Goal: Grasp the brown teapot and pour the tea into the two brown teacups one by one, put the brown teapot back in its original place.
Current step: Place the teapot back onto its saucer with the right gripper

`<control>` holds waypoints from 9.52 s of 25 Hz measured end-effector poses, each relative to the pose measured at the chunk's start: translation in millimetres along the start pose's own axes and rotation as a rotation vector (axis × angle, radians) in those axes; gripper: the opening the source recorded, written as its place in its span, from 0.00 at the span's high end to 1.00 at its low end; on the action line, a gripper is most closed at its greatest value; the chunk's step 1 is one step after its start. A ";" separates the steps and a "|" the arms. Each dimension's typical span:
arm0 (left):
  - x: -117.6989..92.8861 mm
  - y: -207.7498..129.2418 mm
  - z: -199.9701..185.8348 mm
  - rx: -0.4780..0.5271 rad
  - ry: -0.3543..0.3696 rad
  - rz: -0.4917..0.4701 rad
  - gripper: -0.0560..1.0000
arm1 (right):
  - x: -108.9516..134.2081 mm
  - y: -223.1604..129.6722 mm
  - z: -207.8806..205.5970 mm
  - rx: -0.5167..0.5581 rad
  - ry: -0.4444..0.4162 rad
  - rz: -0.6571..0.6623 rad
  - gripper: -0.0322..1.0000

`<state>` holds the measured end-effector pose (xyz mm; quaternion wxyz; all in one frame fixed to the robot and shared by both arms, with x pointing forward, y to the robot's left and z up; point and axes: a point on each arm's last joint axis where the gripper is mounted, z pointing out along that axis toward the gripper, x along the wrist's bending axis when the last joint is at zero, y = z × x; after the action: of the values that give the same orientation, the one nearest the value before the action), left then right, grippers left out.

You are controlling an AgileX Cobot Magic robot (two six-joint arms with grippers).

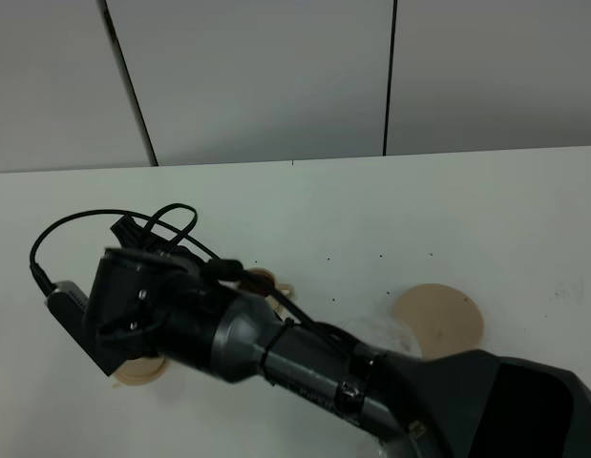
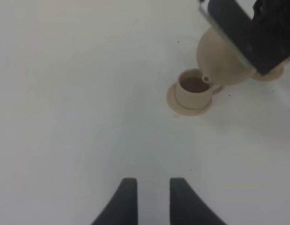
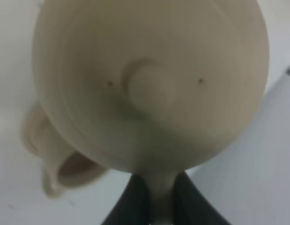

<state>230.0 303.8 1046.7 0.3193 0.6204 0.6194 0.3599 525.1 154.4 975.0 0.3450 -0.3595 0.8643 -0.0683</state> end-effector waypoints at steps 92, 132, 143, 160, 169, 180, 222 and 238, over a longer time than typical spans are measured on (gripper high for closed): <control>0.0 0.0 0.0 0.000 0.000 0.000 0.72 | 34.2 -46.9 -0.7 -0.099 0.485 0.961 0.88; 0.0 0.0 0.0 0.000 0.000 0.000 0.72 | 58.4 -149.1 -1.2 -0.025 0.584 1.250 0.88; 0.0 0.0 0.0 0.000 0.000 0.000 0.72 | 83.1 -211.9 9.0 0.052 0.647 1.517 0.88; 0.0 0.0 0.0 0.000 0.000 0.000 0.72 | 143.5 -265.5 8.8 0.246 0.760 1.812 0.88; 0.0 0.0 0.0 0.000 0.000 0.000 0.72 | 171.7 -259.1 -1.7 0.245 0.688 1.956 0.88; 0.0 0.0 0.0 0.000 0.000 0.000 0.72 | 172.1 -254.4 11.6 0.242 0.676 2.076 0.88; 0.0 0.0 0.0 0.000 0.000 0.000 0.72 | 182.1 -221.7 26.1 0.315 0.747 2.010 0.88; 0.0 0.0 0.0 0.000 0.000 -0.001 0.72 | 178.4 -222.8 19.6 0.265 0.657 2.008 0.88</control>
<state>230.0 303.8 1046.7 0.3195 0.6201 0.6197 0.3597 575.8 -125.4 944.2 0.0297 0.5945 0.8013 0.0602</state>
